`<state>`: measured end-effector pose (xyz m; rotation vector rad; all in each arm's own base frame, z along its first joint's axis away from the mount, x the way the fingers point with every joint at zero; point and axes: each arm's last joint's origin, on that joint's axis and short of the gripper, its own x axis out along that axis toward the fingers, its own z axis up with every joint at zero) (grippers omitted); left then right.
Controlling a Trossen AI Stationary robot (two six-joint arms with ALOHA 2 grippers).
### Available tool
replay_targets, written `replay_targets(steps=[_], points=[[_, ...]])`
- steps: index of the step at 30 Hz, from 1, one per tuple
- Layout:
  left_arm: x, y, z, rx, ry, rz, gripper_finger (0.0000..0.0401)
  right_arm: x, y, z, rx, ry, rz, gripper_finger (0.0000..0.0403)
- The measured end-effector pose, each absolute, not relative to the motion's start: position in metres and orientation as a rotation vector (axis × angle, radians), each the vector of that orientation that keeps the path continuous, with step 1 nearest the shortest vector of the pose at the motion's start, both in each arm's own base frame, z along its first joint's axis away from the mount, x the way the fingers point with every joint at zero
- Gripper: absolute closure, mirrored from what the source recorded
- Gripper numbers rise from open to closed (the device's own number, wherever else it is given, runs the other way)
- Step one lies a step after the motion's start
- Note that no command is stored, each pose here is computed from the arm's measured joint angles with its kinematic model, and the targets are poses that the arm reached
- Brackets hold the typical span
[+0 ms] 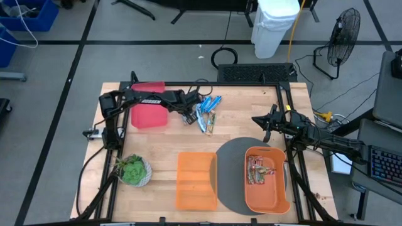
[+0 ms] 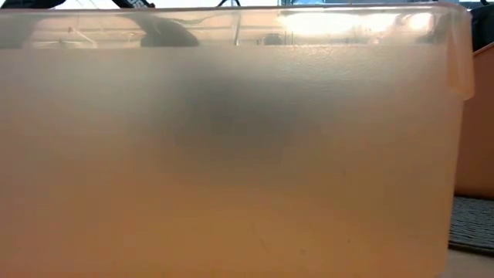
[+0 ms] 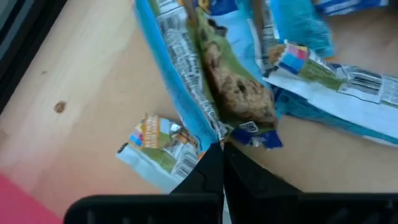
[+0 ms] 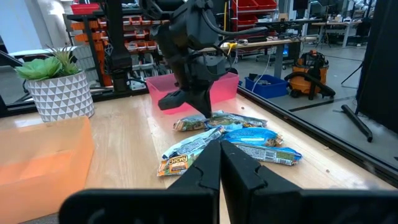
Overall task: Pick and place Granola Bars by type
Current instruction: Put the yellow granola bar into the red bin
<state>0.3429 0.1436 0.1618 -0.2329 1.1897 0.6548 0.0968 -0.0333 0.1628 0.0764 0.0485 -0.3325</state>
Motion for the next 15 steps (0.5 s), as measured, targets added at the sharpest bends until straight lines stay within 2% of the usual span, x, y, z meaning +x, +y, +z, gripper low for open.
replay_targets(steps=[5,15], points=[[0.343,0.132,0.181,-0.138,1.146,0.693,0.0398,0.097,-0.033,0.163,0.076,0.048,-0.332,0.0403],[0.322,0.092,0.252,-0.01,0.978,0.786,0.0399,0.097,-0.033,0.163,0.076,0.048,-0.333,0.0403]])
